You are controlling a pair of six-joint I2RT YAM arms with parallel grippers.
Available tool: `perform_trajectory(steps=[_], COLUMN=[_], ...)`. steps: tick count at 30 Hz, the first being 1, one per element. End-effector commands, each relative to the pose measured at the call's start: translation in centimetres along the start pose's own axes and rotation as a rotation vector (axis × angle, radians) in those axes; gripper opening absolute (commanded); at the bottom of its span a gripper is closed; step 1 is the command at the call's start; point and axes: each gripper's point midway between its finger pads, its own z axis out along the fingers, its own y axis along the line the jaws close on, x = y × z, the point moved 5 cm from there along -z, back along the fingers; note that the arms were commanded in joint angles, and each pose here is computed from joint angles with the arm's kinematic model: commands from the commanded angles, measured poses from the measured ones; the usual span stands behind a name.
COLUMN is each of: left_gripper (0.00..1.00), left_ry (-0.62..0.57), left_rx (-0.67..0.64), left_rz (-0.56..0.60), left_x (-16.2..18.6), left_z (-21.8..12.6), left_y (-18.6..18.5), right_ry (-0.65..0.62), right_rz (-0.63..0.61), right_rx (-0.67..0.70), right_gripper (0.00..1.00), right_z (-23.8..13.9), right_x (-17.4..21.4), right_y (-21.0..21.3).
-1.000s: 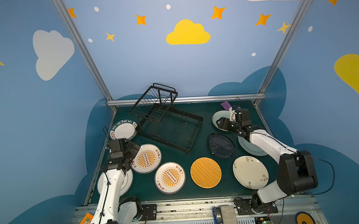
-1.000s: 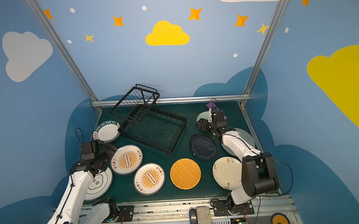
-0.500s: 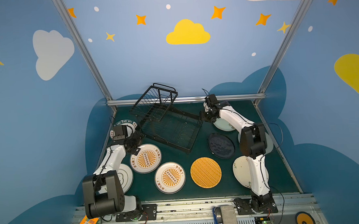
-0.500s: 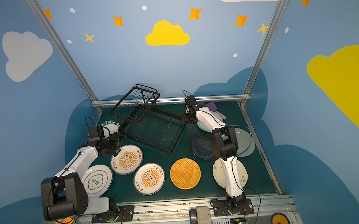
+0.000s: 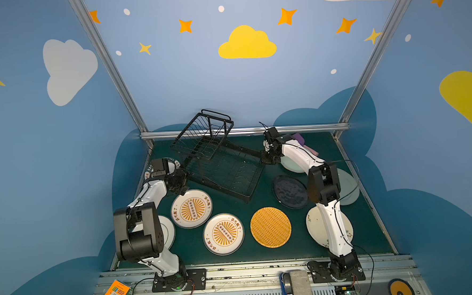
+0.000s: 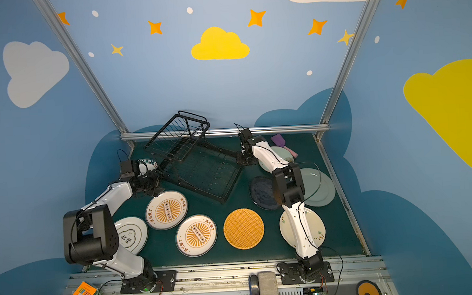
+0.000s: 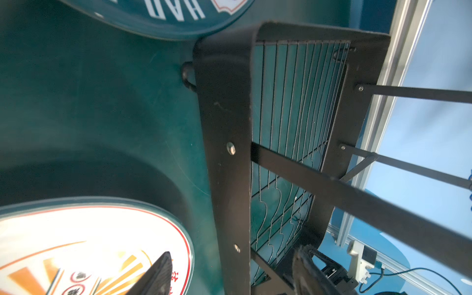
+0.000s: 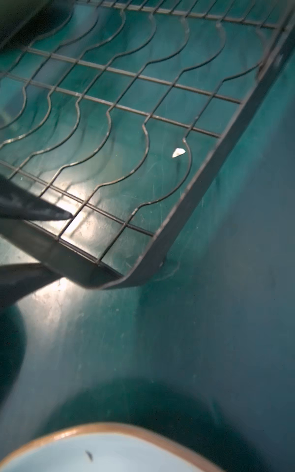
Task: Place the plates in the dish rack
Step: 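Rotate the dish rack with both grippers to straighten it on the table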
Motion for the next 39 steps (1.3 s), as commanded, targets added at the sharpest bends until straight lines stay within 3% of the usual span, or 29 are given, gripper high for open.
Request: perform_trajectory(steps=[1,6,14,25,39], left_gripper=[0.70,0.70,0.69,0.69,0.69], left_ry=[0.020,0.033,0.077,0.101,0.122], left_rx=[0.031,0.024,0.028,0.032,0.032], left_rz=[0.008,0.017,0.045,0.061,0.074], left_x=[-0.3,-0.4,0.2,-0.7,-2.8], left_z=[0.3,0.6,1.7,3.4,4.7], left_y=[-0.8,-0.8,-1.3,-2.8,-4.5], right_ry=[0.027,0.036,0.043,0.024,0.059], right_rz=[-0.022,-0.022,0.009,0.202,0.321], right_rx=[0.004,0.018,0.023,0.026,0.047], right_gripper=[0.19,0.00,0.00,0.00,0.00], right_z=[-0.2,-0.9,-2.6,-4.1,-4.5], right_x=[0.2,0.6,1.8,3.8,6.5], right_y=[-0.3,-0.7,-1.3,-2.3,-1.8])
